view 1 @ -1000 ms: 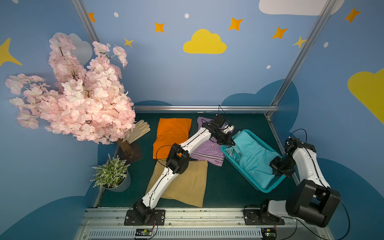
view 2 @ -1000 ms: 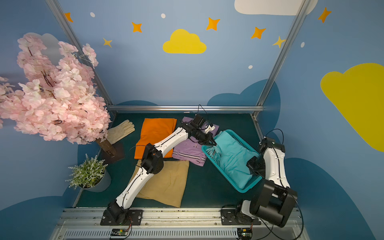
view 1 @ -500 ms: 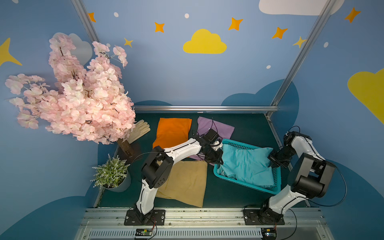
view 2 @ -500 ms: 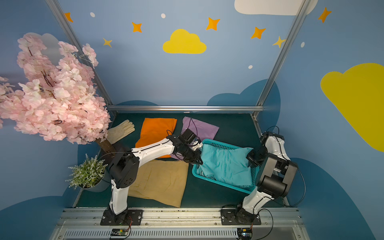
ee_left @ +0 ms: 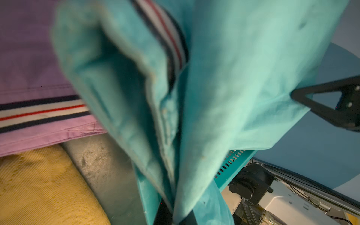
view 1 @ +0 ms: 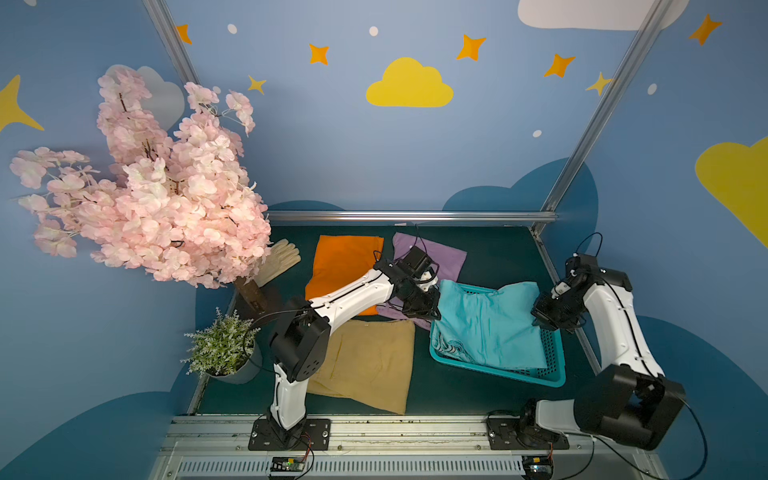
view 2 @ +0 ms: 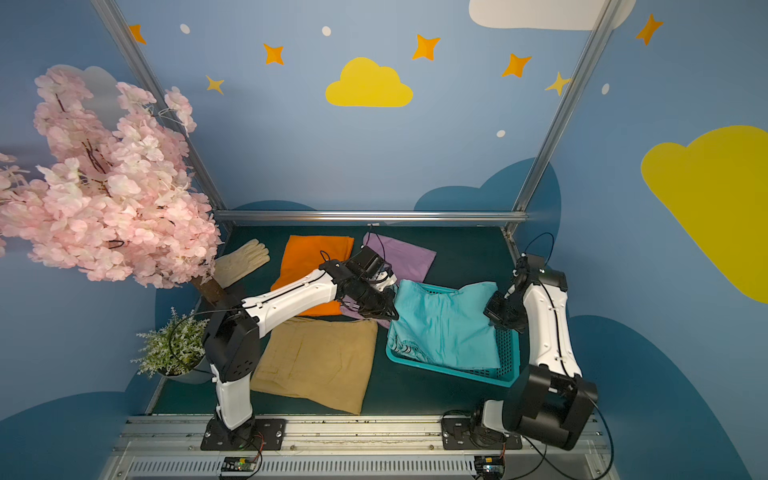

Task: Put the folded long pants in the basket
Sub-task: Adjust the basket at the center of the board, then place the long pant in the basket.

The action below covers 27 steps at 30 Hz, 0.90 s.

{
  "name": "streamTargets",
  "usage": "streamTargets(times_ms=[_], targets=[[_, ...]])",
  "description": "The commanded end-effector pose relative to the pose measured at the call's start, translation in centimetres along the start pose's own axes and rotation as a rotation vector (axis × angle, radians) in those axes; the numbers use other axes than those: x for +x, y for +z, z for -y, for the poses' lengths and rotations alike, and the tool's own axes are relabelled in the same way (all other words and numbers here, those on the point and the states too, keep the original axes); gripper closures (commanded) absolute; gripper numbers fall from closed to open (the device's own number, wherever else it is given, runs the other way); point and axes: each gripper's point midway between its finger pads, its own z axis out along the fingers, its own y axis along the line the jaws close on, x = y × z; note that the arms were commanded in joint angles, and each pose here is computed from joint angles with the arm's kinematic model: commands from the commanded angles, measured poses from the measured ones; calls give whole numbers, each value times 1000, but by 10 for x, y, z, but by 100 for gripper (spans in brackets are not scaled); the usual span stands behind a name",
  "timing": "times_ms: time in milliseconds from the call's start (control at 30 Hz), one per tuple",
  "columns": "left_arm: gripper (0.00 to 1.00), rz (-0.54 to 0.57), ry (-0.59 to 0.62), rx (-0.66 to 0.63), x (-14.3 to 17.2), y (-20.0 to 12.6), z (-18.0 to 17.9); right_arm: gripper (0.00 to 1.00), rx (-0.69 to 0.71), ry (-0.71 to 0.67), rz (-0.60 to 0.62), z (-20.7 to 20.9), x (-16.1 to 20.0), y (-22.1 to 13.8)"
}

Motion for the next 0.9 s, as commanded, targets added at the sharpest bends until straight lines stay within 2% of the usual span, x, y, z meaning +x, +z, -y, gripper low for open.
streamTargets(times_ms=[0, 100, 233, 367, 467, 600, 733, 833, 867], targets=[[97, -60, -8, -20, 0, 12, -7, 100, 91, 29, 24, 21, 14, -8], [97, -76, 5, -28, -5, 20, -4, 100, 210, 43, 72, 43, 11, -12], [97, -85, 11, -63, -12, 23, -7, 100, 326, 67, 48, 59, 8, -20], [95, -96, -28, -54, -19, 22, -8, 100, 371, 71, 50, 60, -4, -36], [97, -124, -40, -31, -16, 20, -4, 100, 355, 68, 24, 54, -6, -43], [97, -95, -20, -40, -14, 4, 1, 100, 308, 58, 49, 47, -6, -60], [97, -99, -15, -33, -6, -8, 6, 100, 246, -10, 10, 38, 8, -61], [98, -104, -12, -4, -2, -17, 13, 100, 259, -41, 29, 41, 20, -64], [98, -108, -5, 6, 0, -21, 16, 100, 303, -44, 57, 47, 23, -67]])
